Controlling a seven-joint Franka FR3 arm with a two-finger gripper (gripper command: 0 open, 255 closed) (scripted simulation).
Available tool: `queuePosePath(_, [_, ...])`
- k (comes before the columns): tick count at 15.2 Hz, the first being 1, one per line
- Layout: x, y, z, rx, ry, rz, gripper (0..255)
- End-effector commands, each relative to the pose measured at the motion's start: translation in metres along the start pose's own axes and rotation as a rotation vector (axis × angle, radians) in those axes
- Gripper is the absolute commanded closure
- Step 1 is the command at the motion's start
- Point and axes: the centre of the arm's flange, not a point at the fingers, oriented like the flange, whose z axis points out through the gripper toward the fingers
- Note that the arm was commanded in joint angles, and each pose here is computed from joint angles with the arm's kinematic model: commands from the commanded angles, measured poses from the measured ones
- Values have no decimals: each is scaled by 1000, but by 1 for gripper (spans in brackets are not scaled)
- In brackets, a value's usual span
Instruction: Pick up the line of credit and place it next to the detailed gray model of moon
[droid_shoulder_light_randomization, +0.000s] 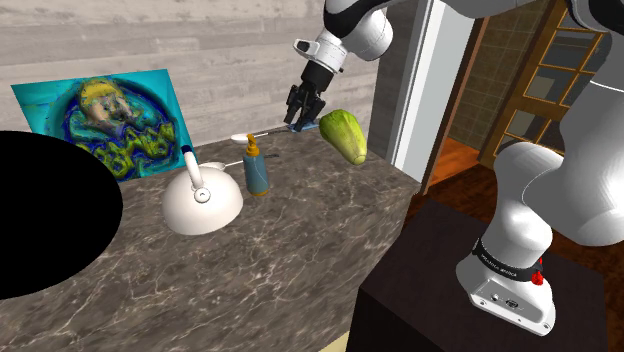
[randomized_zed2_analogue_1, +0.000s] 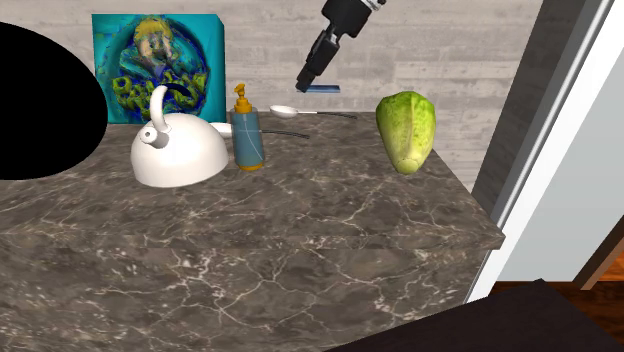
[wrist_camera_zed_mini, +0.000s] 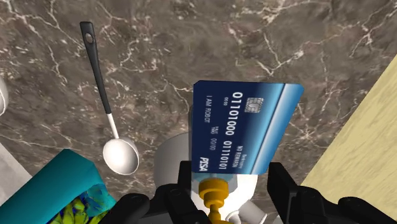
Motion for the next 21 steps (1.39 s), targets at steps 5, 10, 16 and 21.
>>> queuePosePath(5, [18, 0, -27, 0, 0, 0, 255])
queuePosePath(10, [33, 0, -49, 0, 0, 0, 255])
queuePosePath(16, [51, 0, -75, 0, 0, 0, 255])
queuePosePath(21, [65, 0, -97, 0, 0, 0, 255])
